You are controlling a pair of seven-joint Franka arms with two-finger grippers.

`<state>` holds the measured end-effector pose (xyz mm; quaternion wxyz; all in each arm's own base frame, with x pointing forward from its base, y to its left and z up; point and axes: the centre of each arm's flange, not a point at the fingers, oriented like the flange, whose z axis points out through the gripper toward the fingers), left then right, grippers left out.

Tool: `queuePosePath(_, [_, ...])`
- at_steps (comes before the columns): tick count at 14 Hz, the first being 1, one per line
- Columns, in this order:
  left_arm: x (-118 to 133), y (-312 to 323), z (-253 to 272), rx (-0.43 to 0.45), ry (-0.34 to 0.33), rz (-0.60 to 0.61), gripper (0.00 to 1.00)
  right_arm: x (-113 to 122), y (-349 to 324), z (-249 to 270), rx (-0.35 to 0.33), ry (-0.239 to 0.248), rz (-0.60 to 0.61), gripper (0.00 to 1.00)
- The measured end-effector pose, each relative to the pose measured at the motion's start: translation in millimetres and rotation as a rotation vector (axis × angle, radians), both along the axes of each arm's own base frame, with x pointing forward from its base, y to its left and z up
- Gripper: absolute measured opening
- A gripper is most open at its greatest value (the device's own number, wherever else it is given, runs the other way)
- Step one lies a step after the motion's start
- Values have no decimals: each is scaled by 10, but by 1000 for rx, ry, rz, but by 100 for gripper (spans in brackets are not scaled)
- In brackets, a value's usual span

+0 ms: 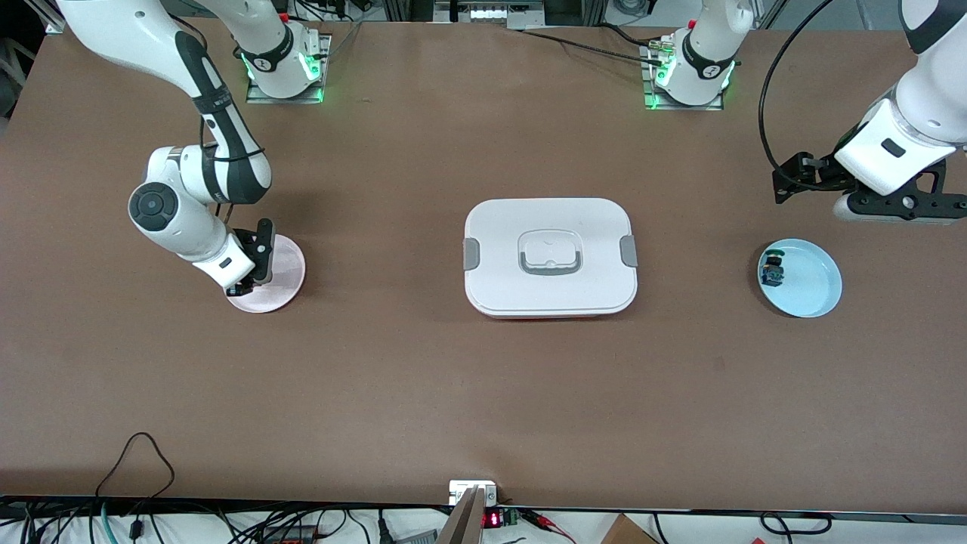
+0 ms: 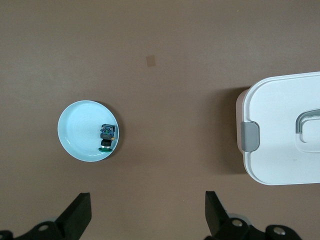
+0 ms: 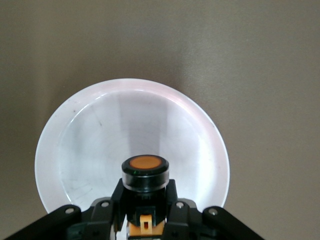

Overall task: Transfer orange switch to right arm and place
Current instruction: 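Lower the switch onto the white plate and open the right gripper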

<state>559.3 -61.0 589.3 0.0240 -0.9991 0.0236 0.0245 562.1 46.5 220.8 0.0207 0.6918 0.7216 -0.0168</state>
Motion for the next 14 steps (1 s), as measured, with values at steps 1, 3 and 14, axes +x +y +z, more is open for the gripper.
queuePosePath(1, [0, -5, -2, -4, 1, 0, 100, -24, -2, -27, 1, -5, 5, 34])
queuePosePath(3, [-2, -39, -8, -37, 6, 3, 100, -74, 2, -78, 2, -11, 12, 34])
queuePosePath(14, [1, -71, -15, -62, 10, 4, 100, -166, 76, -149, 2, 0, 28, 78])
